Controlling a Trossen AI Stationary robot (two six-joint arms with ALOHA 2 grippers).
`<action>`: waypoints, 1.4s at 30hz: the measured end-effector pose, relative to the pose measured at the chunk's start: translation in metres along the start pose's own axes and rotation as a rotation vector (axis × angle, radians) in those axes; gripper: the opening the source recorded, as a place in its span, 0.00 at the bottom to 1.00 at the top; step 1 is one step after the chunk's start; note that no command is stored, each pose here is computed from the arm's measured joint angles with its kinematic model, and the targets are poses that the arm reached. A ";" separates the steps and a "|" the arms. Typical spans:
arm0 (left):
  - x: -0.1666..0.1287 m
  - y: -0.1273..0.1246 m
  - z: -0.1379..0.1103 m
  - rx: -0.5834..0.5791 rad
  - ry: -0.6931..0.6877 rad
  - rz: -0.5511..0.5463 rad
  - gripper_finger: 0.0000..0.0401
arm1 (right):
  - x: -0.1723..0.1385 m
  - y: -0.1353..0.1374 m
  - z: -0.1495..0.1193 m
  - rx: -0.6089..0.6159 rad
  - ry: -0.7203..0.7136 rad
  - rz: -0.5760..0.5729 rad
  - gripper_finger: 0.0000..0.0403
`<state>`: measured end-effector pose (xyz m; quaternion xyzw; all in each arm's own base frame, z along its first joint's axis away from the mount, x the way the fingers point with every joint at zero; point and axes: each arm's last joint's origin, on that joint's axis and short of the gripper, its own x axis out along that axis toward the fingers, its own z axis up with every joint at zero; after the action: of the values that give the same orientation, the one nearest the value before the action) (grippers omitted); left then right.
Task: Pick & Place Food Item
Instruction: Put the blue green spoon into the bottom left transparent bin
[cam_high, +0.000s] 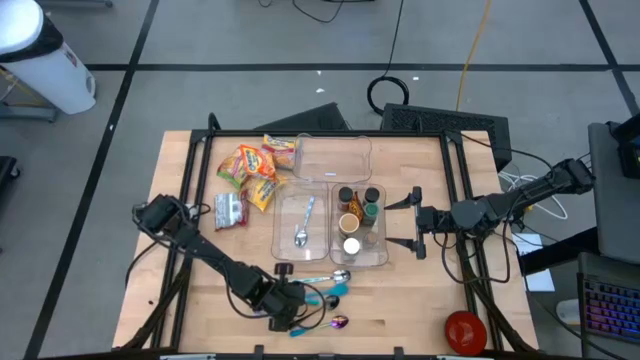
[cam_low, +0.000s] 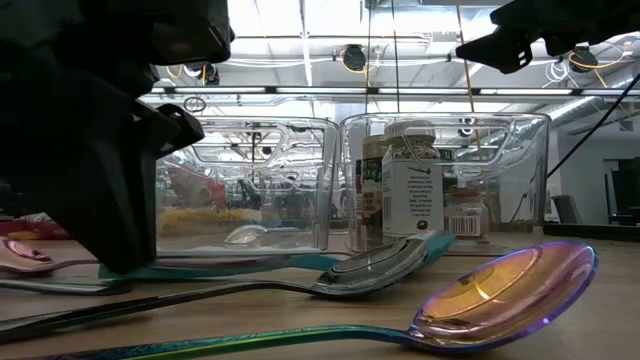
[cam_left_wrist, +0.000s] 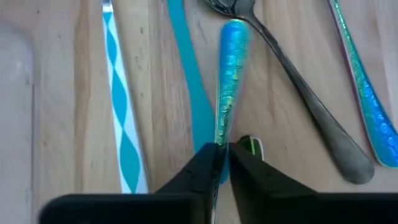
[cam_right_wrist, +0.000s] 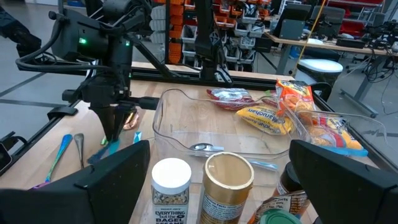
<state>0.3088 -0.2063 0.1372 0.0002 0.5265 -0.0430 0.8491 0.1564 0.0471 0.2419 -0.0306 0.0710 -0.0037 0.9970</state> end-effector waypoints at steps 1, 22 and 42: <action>0.000 0.001 0.001 -0.004 0.004 -0.006 0.07 | 0.000 0.000 0.000 0.000 0.000 0.000 0.94; -0.003 0.008 0.007 -0.058 -0.039 0.014 0.01 | 0.000 0.000 0.000 0.000 0.000 0.000 0.94; -0.003 0.007 0.007 -0.088 -0.024 -0.016 0.18 | 0.000 0.000 0.000 0.000 0.001 0.000 0.94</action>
<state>0.3142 -0.1996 0.1430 -0.0419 0.5177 -0.0263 0.8541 0.1564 0.0471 0.2416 -0.0307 0.0714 -0.0038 0.9970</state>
